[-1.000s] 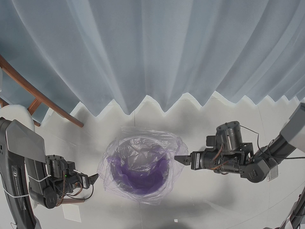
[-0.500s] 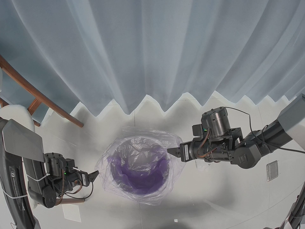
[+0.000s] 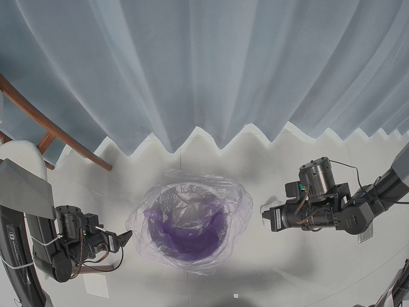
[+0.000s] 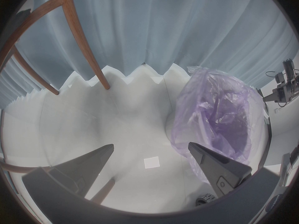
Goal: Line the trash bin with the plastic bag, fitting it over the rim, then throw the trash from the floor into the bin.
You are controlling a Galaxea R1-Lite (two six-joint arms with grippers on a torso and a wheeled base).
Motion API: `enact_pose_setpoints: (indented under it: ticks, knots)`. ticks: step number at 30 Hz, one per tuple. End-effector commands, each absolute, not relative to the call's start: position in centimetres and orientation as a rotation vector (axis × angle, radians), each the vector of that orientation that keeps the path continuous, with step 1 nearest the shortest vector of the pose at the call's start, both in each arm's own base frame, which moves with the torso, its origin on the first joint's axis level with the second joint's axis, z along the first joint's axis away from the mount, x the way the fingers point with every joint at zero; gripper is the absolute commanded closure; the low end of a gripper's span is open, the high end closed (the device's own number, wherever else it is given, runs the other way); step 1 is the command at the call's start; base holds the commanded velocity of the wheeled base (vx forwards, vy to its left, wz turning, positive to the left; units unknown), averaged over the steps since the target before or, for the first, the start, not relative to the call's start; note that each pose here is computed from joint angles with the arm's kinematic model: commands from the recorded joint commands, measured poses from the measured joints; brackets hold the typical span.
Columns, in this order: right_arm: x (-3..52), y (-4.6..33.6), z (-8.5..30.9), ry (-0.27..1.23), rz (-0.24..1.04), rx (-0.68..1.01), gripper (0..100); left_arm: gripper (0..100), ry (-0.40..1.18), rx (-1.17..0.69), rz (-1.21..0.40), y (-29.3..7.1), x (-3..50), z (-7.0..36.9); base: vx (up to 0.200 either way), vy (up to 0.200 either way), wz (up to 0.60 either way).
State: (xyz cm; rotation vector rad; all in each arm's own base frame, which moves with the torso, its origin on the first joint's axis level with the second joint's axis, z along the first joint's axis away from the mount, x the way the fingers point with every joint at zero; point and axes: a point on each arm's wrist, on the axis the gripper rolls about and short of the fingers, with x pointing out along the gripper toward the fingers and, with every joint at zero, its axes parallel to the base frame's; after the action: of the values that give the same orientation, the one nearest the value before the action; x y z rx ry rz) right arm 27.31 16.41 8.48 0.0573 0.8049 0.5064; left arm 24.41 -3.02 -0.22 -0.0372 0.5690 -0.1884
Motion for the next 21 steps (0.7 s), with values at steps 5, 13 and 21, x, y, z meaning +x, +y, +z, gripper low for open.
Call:
enact_pose_setpoints:
  ticks: [5,13,21]
  knots:
    - [26.9,14.4,7.0,0.743,0.480,0.094,100,0,0.594,-0.010,-0.230,-3.8,23.3,-0.2,0.000,0.000,0.00]
    - [26.2,16.9,9.4,0.629,0.565,0.081,0,0,0.582,0.003,-0.245,-4.1,23.2,0.1,0.000,0.000,0.00]
    - [27.2,18.3,10.7,0.561,0.541,0.085,0,0,0.582,0.005,-0.248,-4.2,23.2,0.1,0.000,0.000,0.00]
